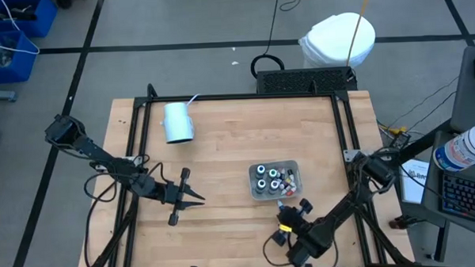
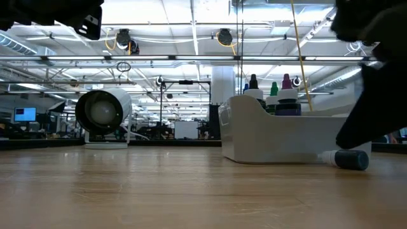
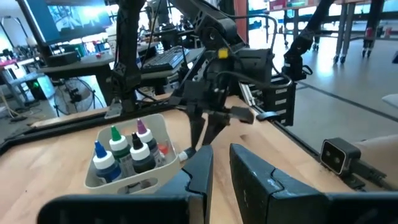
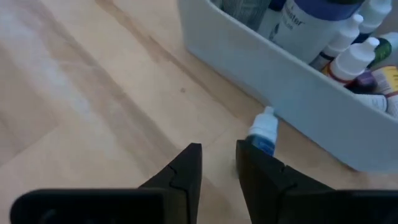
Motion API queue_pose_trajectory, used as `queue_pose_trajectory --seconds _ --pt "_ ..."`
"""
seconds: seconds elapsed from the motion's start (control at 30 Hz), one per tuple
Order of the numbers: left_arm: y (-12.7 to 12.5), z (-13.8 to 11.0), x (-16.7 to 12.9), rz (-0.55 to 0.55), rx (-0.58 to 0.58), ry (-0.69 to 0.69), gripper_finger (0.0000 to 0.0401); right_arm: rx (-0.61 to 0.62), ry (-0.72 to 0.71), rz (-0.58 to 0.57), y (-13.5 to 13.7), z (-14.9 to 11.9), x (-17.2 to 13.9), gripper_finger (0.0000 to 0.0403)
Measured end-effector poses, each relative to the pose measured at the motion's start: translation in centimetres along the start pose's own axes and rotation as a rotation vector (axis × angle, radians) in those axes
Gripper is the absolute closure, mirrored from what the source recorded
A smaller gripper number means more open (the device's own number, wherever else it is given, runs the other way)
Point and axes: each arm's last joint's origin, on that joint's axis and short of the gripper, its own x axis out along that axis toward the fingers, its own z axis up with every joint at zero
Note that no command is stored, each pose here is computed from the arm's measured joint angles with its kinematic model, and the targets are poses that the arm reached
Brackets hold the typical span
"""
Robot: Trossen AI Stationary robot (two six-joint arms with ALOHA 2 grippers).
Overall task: Pick & Place food coloring
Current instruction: Put the small blue food coloring bottle into the gray bin
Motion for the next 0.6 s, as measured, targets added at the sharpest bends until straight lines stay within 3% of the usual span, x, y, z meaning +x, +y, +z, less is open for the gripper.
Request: queue_pose_trajectory --seconds 0.47,0.6 --pt "0.0 0.0 0.0 -0.003 -0.038 0.002 0.0338 0.057 0.151 -0.080 -1.7 0.2 2.8 0.0273" --pt "0.0 -0.1 0.0 -0.005 -0.037 0.009 0.0338 -0.037 0.139 -0.028 -1.3 -0.1 2.5 0.0277"
